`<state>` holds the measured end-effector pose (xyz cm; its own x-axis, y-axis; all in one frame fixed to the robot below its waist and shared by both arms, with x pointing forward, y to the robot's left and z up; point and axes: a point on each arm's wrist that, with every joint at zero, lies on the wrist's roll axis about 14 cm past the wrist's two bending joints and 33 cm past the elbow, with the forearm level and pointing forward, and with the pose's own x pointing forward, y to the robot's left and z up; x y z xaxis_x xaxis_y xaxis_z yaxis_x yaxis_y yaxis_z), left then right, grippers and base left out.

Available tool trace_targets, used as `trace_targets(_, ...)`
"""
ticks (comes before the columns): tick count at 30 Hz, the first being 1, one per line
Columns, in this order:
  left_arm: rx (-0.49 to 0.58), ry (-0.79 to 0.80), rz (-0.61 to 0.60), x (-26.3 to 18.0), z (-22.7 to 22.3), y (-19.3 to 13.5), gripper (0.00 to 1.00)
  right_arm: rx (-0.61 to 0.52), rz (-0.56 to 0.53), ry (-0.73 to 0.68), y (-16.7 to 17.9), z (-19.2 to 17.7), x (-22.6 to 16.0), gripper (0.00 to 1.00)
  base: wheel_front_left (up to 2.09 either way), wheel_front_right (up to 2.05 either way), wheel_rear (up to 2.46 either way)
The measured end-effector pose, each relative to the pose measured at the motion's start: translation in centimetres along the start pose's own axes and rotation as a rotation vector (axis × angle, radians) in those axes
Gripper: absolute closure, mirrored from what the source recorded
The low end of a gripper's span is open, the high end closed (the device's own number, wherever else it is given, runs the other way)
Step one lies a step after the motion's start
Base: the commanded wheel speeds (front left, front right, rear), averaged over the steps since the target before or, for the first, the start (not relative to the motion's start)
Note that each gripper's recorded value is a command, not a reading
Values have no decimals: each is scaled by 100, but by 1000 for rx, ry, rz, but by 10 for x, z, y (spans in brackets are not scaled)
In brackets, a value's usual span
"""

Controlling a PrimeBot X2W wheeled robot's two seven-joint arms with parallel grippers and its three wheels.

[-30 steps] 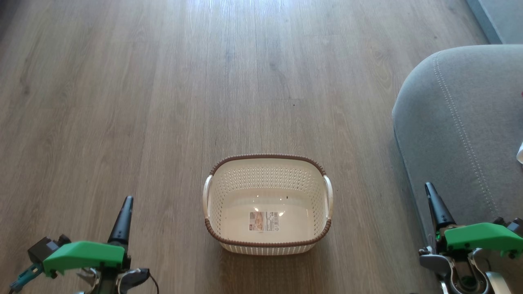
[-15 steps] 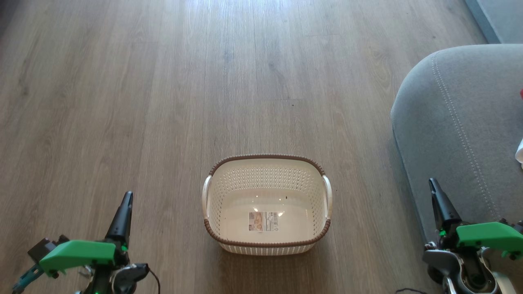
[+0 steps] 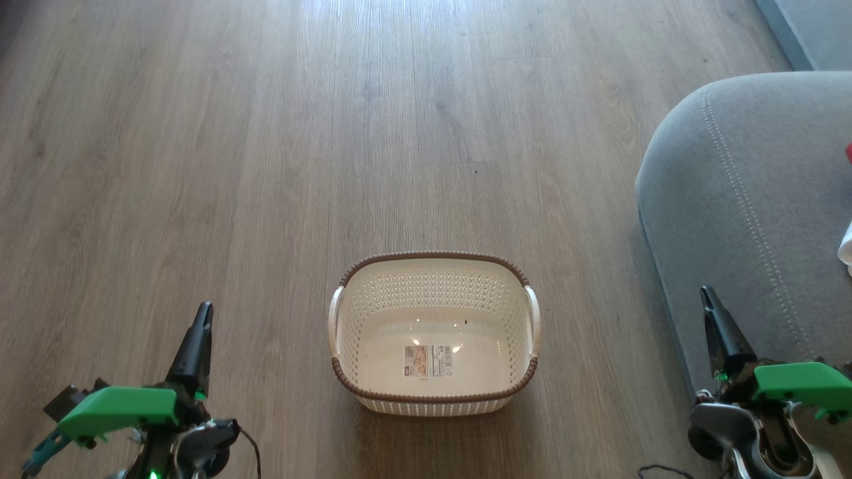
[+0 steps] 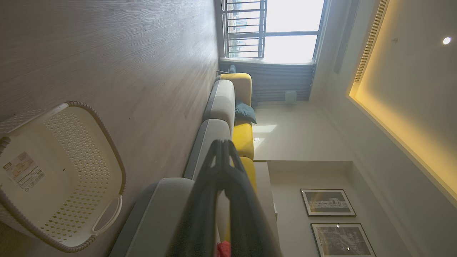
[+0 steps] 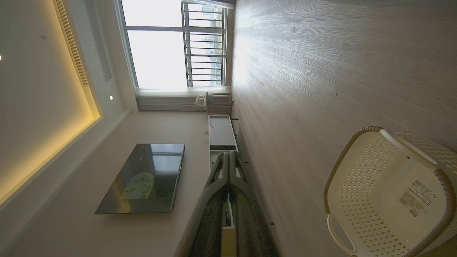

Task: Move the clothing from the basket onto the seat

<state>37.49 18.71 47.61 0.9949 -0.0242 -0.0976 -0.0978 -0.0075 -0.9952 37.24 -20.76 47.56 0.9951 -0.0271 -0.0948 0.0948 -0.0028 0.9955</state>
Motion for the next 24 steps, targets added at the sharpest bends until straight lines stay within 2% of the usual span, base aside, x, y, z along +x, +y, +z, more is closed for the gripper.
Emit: trace_targets(24,0,-1,0,0,0,0,100,2,0,0,0,0,0,100,0,0,0)
